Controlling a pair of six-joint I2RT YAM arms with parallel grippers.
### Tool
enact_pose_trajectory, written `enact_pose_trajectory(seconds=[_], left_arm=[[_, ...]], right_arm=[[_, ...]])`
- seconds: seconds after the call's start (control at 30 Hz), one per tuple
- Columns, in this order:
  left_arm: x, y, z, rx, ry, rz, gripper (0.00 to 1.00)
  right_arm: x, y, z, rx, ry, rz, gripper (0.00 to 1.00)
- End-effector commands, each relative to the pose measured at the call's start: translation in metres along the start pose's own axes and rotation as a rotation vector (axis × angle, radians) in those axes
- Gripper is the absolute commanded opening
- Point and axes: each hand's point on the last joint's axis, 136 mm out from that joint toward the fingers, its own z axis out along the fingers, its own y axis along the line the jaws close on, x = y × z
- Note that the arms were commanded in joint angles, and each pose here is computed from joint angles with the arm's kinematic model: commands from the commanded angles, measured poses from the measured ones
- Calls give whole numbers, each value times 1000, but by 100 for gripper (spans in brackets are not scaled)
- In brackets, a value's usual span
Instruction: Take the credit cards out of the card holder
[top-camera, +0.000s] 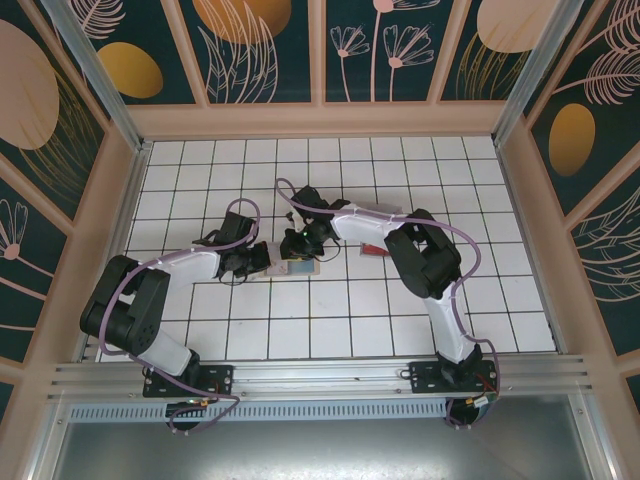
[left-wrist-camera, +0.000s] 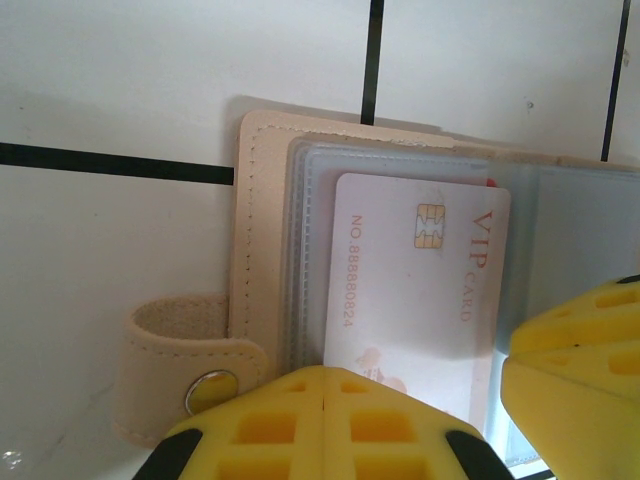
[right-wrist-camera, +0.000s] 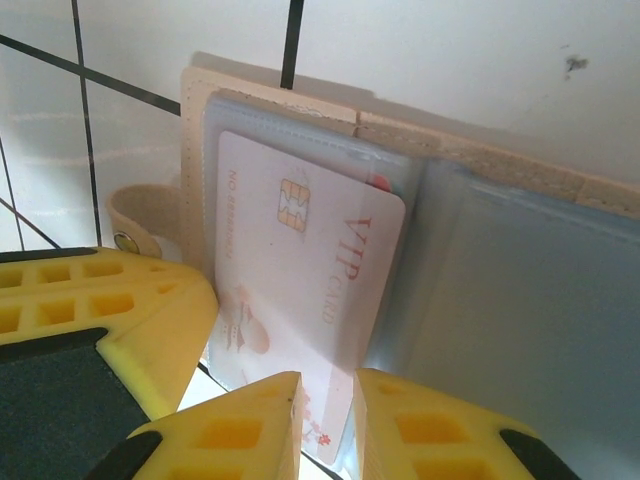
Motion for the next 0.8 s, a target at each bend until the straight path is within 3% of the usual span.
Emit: enact_pose_trajectory(seconds=[0.0, 0.63, 0.77], left_arm=[[14, 13, 8, -29, 47, -22, 2], [15, 11, 9, -19, 54, -22, 1], [16, 11, 9, -17, 58, -23, 1]], right_arm=[[9, -12, 3, 29, 40, 47, 21], [9, -14, 15, 14, 70, 52, 20], [8, -11, 14, 5, 66, 47, 7]])
